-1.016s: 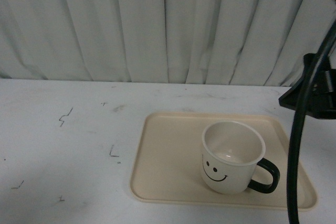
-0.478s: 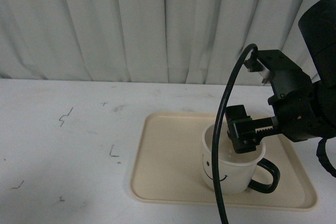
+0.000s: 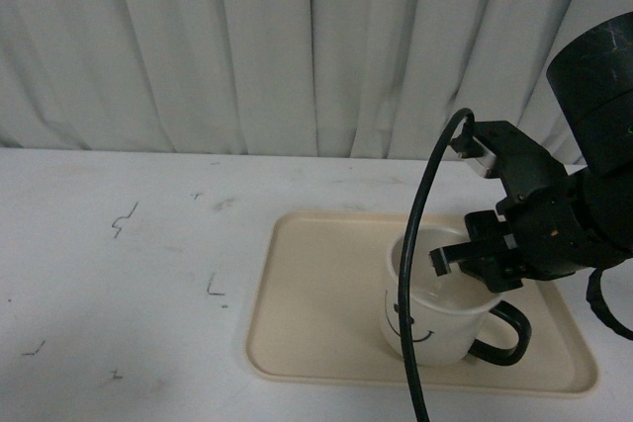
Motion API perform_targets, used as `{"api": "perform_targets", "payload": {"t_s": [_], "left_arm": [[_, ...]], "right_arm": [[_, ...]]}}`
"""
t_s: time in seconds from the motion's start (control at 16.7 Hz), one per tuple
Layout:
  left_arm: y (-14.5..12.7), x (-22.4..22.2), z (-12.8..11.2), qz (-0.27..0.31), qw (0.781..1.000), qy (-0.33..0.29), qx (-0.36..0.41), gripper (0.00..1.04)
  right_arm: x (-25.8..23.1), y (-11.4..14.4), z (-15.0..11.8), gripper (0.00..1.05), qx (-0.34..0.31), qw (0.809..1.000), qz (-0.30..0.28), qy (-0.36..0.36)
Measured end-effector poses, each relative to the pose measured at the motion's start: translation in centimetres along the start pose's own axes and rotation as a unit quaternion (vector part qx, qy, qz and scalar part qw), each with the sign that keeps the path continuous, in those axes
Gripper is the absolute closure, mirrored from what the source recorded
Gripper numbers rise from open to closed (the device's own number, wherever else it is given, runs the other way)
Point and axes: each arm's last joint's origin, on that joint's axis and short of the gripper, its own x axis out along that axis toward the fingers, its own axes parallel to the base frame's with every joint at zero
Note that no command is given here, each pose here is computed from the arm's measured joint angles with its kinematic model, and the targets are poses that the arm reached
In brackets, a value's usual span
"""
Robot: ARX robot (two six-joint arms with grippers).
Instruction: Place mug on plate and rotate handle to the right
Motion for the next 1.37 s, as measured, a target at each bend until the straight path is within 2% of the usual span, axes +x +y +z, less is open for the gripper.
{"api": "perform_targets", "payload": {"t_s": [0.06, 0.36, 0.6, 0.66, 0.72, 0.78, 0.84, 0.96, 1.37], "left_arm": [[0.0, 0.0, 0.0, 0.000, 1.000, 0.000, 0.000, 0.07], [0.0, 0.0, 0.0, 0.000, 1.000, 0.000, 0.000, 0.07], [0.0, 0.0, 0.0, 0.000, 1.000, 0.000, 0.000, 0.07], [0.0, 0.0, 0.0, 0.000, 1.000, 0.000, 0.000, 0.07], [0.0, 0.0, 0.0, 0.000, 1.000, 0.000, 0.000, 0.07], [0.0, 0.0, 0.0, 0.000, 1.000, 0.000, 0.000, 0.07], [0.0, 0.0, 0.0, 0.000, 1.000, 0.000, 0.000, 0.07], [0.0, 0.0, 0.0, 0.000, 1.000, 0.000, 0.000, 0.07], [0.0, 0.0, 0.0, 0.000, 1.000, 0.000, 0.000, 0.07]], "right_arm": [[-0.4, -0.5, 0.1, 1.01, -0.012, 1.000, 0.015, 0.007], [-2.6, -1.2, 2.0, 1.01, -0.152, 0.987, 0.052, -0.016], [-3.0, -2.3, 1.3, 1.01, -0.260, 0.965, 0.041, 0.023], [-3.1, -3.2, 1.6, 1.01, -0.284, 0.957, 0.039, 0.031], [-3.7, -4.5, 3.3, 1.01, -0.320, 0.946, 0.038, 0.023], [-2.3, -5.1, 4.2, 1.01, -0.329, 0.943, 0.052, 0.026], [-1.5, -4.8, 4.6, 1.01, -0.338, 0.937, 0.082, 0.020], [-1.1, -4.3, 4.9, 1.01, -0.358, 0.927, 0.107, 0.031], [0.0, -3.7, 4.9, 1.01, -0.378, 0.918, 0.113, 0.048]]}}
